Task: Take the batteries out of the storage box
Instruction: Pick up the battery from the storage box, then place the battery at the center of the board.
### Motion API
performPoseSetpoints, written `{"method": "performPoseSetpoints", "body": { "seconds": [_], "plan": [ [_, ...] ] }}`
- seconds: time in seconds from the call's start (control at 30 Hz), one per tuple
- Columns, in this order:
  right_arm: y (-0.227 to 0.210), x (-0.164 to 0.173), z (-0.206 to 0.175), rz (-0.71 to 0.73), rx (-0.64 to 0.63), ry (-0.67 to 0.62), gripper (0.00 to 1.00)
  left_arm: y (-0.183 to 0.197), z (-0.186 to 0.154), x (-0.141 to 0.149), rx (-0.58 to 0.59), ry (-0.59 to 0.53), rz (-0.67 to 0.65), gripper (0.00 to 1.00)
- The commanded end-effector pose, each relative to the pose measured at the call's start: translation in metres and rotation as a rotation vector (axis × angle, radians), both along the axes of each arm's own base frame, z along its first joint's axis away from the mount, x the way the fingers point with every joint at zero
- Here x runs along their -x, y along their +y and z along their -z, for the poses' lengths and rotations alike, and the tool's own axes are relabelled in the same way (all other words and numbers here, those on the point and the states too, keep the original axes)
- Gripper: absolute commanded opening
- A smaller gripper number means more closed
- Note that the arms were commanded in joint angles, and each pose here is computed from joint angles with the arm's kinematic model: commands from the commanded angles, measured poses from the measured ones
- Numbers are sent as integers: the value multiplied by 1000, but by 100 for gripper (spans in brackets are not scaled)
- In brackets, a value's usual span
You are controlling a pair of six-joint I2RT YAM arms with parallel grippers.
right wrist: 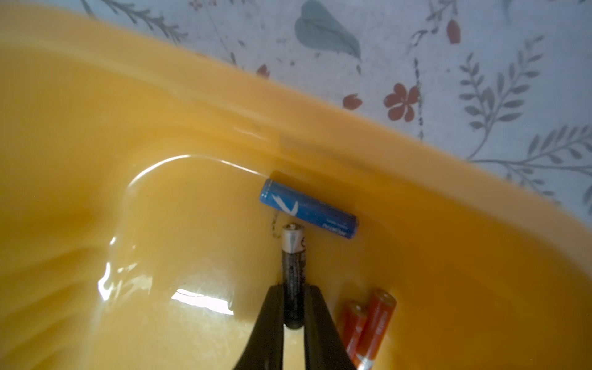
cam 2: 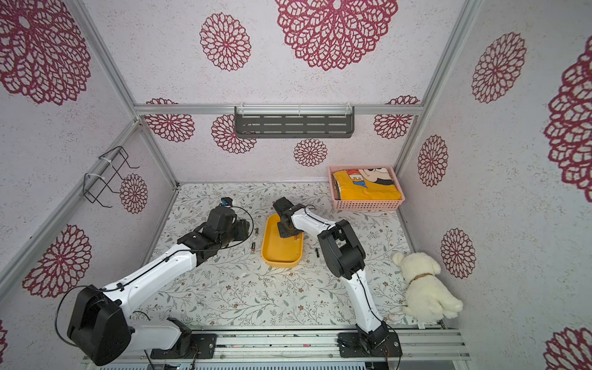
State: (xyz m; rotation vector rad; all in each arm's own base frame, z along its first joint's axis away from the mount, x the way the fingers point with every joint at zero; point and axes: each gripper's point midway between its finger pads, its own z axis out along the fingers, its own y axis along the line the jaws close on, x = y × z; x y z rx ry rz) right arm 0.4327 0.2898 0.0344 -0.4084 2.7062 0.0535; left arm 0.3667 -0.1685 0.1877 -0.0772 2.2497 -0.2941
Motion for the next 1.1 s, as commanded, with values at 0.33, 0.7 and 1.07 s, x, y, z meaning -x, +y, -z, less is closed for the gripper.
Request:
{"method": "performPoseSetpoints", "body": {
  "seconds": [0.33,0.7,1.07],
  "plan": [
    [5,-6,-34,16,-52,-10,0,3,-11,-5,-23,-19,-24,52],
    [-2,8,-99,2,-117,-84,0,-3,-3,-12,-29,8,-14,54],
    [-51,41,-134,59,-128,-143,0,-8,-1,-17,-38,11,0,54]
  ]
}}
